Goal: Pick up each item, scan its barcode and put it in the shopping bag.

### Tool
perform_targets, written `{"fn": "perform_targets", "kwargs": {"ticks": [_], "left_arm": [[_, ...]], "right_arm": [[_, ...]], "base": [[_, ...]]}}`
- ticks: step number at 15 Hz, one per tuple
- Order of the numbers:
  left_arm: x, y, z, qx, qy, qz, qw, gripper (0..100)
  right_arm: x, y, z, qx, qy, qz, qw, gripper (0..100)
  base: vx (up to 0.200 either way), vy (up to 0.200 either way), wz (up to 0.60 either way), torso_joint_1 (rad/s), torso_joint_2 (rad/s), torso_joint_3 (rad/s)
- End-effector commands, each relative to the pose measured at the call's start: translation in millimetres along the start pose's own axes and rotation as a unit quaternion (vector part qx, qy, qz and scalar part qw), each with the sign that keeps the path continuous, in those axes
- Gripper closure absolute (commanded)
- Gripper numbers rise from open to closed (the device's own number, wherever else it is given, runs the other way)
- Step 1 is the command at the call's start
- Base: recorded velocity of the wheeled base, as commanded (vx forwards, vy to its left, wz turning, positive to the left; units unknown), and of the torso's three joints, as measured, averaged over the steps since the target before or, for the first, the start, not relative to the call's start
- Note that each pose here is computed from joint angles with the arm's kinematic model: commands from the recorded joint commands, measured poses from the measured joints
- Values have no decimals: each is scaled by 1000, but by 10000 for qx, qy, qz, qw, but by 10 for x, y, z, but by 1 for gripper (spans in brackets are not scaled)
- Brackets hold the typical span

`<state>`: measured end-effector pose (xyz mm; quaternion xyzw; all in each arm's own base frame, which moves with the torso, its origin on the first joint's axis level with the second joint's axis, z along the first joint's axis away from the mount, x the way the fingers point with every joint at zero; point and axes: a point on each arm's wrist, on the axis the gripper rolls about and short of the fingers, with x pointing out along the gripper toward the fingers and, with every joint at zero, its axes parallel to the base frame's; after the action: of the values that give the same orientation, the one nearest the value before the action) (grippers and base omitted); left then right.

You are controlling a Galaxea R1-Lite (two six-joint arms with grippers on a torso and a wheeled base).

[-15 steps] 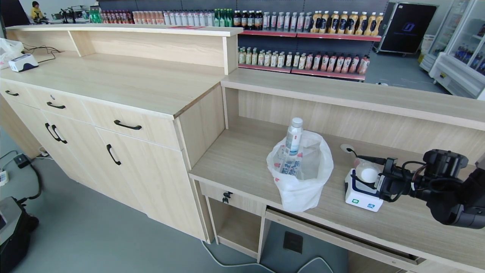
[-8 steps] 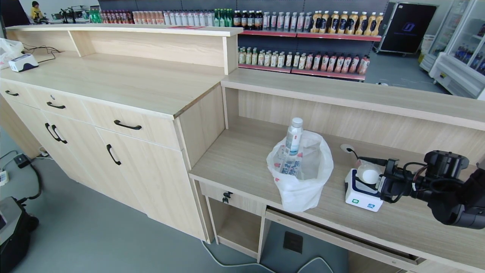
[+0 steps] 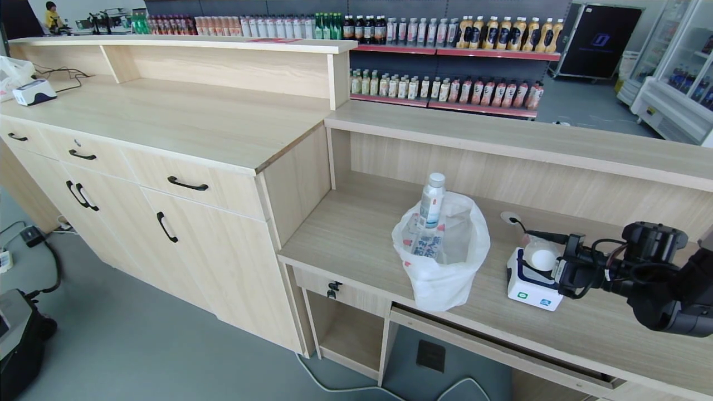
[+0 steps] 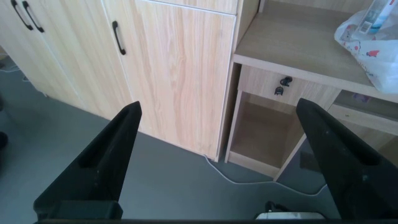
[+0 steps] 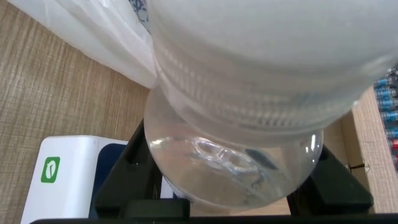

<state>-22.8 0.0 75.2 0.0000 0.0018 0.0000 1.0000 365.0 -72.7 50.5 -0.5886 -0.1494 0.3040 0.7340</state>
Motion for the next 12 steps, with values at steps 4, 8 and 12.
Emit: {"fn": "perform_targets", "kwargs": {"ticks": [4, 8, 12], "left_arm": [[0, 0, 0, 0, -3, 0, 10000, 0], [0, 0, 0, 0, -3, 0, 10000, 0], [0, 0, 0, 0, -3, 0, 10000, 0]], "right_arm": [[-35, -70, -23, 25, 81, -73, 9999, 100], [-357, -828, 282, 1028, 315, -772, 9912, 100], [-1184, -1302, 727, 2375, 1169, -1076, 9583, 100]], "base": [[0, 0, 0, 0, 0, 0], [0, 0, 0, 0, 0, 0], [0, 0, 0, 0, 0, 0]]}}
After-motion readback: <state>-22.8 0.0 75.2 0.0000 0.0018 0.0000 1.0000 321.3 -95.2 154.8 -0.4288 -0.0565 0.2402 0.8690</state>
